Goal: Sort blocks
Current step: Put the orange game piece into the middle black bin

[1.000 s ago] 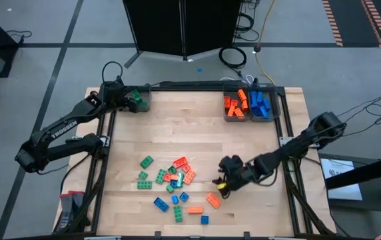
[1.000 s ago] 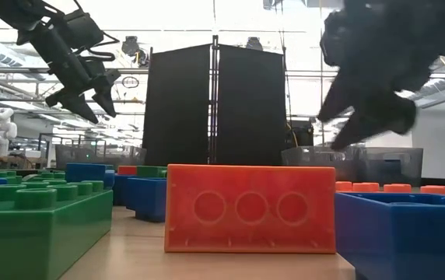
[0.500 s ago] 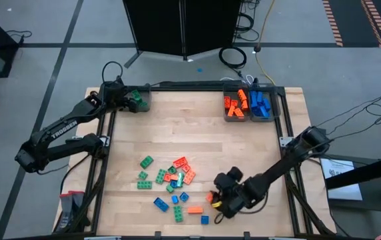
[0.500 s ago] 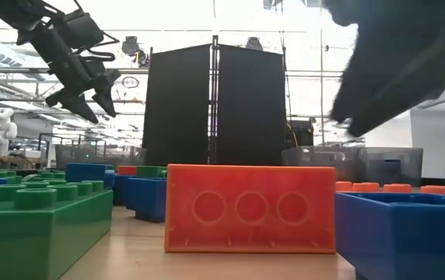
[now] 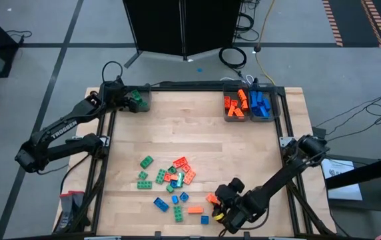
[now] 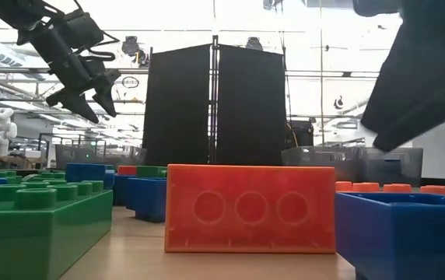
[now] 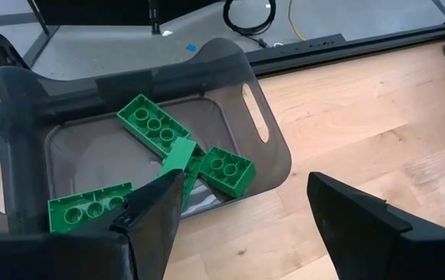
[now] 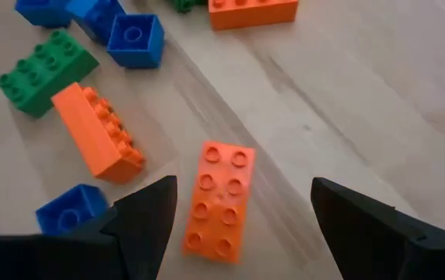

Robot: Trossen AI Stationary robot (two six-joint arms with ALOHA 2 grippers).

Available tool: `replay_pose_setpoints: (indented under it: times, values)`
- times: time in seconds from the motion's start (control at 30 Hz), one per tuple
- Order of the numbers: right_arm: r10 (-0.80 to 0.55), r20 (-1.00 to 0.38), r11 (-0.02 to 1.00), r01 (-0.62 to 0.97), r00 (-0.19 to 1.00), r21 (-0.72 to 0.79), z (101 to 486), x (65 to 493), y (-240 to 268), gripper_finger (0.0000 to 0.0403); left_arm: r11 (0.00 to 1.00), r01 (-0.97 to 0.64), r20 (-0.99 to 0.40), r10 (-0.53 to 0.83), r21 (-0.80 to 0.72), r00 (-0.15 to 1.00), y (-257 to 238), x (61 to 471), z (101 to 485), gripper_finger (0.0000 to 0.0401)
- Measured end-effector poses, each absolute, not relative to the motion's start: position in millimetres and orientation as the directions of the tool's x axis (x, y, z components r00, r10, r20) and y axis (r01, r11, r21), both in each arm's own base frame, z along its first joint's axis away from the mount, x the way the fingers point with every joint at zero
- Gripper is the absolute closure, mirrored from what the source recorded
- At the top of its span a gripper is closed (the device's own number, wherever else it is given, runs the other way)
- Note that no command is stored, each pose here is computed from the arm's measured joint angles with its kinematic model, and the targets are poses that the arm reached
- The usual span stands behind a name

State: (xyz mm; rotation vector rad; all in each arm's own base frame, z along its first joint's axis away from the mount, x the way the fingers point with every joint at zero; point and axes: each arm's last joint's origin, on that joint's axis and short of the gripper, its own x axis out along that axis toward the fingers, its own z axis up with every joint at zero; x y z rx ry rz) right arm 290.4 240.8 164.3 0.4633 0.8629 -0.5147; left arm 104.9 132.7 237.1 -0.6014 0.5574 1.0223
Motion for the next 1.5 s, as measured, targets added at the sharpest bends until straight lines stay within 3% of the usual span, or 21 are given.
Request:
replay_pose_setpoints:
  times: [0.33, 0.67, 0.8, 1.03, 1.5]
  values:
    - [-0.328, -0.818, 0.722, 0.684, 0.473, 0.106, 142.2, 309.8, 262.7, 0.0113, 0.393, -0.898, -0.677, 0.608, -0.196, 0.414, 132.6, 104.9, 237.1, 0.0125]
    - [-0.304, -0.877, 0.677, 0.732, 0.373, 0.077, 101.8, 304.3, 275.4, 0.0118, 0.407, -0.895, -0.678, 0.608, -0.180, 0.413, 132.6, 104.8, 237.0, 0.0125]
    - [-0.324, -0.877, 0.631, 0.772, 0.356, 0.080, 95.7, 299.7, 277.6, 0.0155, 0.407, -0.895, -0.679, 0.608, -0.180, 0.413, 132.6, 104.8, 237.0, 0.0125]
    - [-0.356, -0.871, 0.585, 0.807, 0.340, 0.076, 97.0, 296.9, 274.0, 0.0285, 0.410, -0.895, -0.678, 0.608, -0.178, 0.413, 132.6, 104.8, 237.0, 0.0125]
    - [-0.337, -0.889, 0.575, 0.816, 0.310, 0.066, 120.8, 308.1, 282.0, 0.0284, 0.428, -0.890, -0.676, 0.609, -0.160, 0.415, 132.7, 105.0, 237.2, 0.0125]
